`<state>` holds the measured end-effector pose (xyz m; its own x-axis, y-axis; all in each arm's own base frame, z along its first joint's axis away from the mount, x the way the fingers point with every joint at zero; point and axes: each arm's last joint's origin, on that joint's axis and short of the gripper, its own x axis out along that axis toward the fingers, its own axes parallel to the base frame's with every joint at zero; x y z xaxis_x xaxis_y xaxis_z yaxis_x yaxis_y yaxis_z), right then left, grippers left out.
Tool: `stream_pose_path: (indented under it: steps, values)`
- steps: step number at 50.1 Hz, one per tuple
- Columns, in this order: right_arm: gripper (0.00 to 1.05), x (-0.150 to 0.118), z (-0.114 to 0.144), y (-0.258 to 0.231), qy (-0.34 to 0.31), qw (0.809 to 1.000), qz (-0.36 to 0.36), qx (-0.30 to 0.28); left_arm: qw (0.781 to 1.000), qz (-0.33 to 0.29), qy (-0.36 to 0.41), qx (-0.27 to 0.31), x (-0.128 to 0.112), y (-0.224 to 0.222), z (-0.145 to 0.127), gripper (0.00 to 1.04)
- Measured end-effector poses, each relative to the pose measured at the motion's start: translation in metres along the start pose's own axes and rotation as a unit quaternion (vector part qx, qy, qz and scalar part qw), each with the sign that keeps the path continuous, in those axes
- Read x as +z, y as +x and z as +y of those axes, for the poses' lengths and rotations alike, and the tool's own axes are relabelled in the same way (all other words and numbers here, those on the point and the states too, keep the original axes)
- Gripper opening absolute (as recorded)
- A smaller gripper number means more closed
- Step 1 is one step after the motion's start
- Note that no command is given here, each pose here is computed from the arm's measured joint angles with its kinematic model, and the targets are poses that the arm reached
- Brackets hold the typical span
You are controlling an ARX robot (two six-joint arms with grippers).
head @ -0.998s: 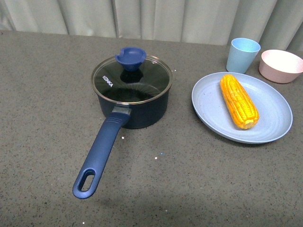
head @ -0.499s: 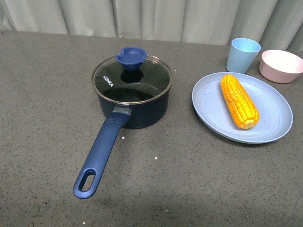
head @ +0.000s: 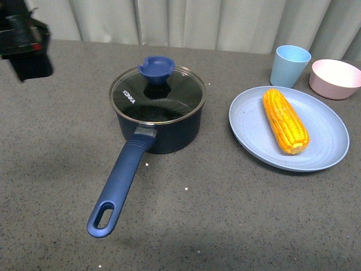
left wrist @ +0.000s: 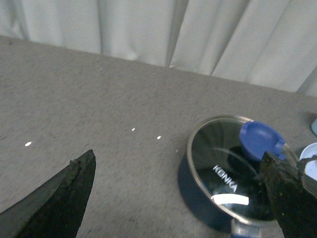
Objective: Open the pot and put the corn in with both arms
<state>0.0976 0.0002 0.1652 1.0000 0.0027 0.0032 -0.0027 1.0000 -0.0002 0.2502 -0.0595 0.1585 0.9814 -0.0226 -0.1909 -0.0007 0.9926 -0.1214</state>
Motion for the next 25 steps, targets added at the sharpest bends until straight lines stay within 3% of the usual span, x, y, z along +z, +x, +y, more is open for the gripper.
stream_pose_path:
  steps: [25]
  values:
    - [0.96, 0.0, 0.0, 0.0, 0.0, 1.0, 0.0, 0.0, 0.998, 0.006, 0.061, -0.033, -0.016, 0.109, -0.047, 0.98]
